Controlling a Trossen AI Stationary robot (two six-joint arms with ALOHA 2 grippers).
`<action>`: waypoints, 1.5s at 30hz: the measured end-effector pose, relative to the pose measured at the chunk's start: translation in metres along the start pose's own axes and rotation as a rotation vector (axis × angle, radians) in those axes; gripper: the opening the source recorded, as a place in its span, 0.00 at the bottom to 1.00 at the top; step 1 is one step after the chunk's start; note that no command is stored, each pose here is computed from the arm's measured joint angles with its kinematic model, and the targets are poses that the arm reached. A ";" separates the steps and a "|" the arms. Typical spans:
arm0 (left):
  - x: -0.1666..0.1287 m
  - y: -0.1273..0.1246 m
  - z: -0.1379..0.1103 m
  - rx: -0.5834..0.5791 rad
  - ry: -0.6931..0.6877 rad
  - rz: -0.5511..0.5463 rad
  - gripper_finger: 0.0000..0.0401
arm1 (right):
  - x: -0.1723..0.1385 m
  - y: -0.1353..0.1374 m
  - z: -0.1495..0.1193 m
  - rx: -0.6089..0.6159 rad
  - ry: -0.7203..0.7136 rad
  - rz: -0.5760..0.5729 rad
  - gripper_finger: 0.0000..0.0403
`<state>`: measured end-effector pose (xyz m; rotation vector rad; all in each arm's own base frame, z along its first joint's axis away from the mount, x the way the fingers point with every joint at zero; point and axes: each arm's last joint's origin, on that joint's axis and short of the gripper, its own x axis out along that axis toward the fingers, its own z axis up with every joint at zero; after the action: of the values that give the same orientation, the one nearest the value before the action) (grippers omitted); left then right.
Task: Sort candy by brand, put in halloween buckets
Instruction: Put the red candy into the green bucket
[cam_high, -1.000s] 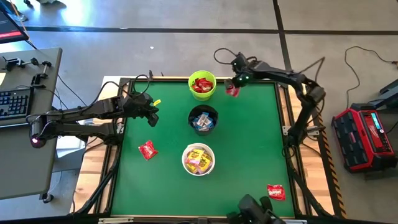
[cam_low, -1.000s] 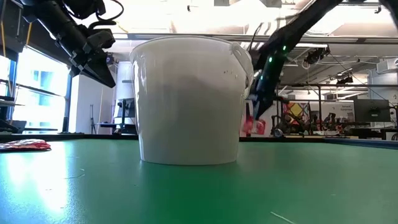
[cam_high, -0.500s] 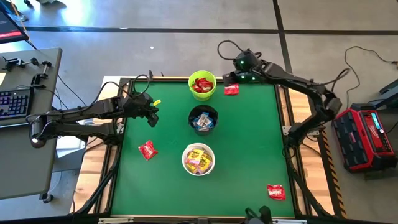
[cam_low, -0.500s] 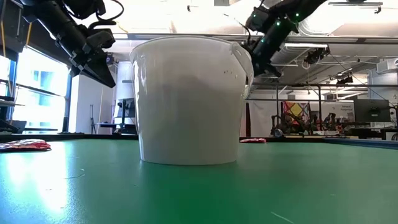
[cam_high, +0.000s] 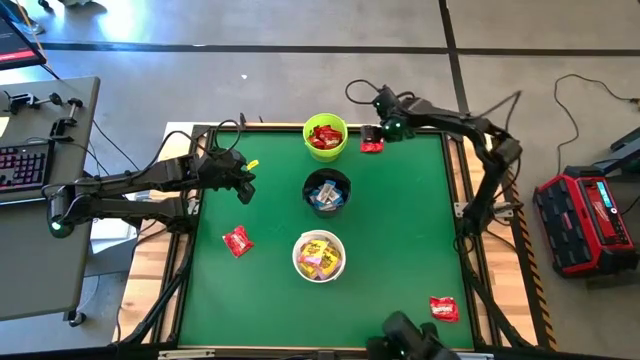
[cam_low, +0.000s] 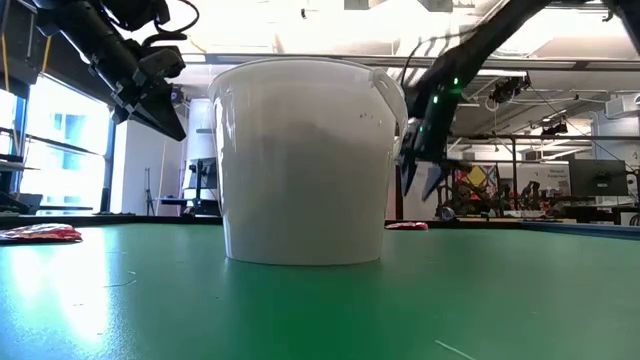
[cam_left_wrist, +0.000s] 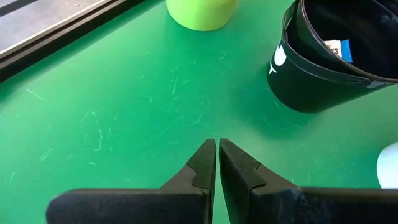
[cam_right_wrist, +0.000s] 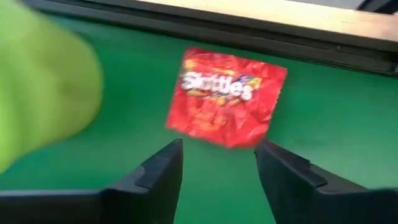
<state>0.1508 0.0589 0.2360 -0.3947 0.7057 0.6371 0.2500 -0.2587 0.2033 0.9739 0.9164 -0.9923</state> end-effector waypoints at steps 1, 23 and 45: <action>0.000 0.000 0.000 -0.003 0.000 0.000 0.03 | 0.007 -0.003 0.002 0.007 0.009 -0.009 0.49; 0.000 0.000 0.000 -0.022 0.001 0.000 0.03 | 0.062 -0.018 0.011 0.020 0.007 -0.098 0.51; 0.000 0.000 -0.001 -0.021 0.007 0.002 0.03 | 0.056 -0.014 0.012 -0.035 -0.007 -0.062 0.01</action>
<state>0.1503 0.0588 0.2355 -0.4161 0.7064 0.6462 0.2542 -0.2870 0.1515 0.9166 0.9606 -1.0282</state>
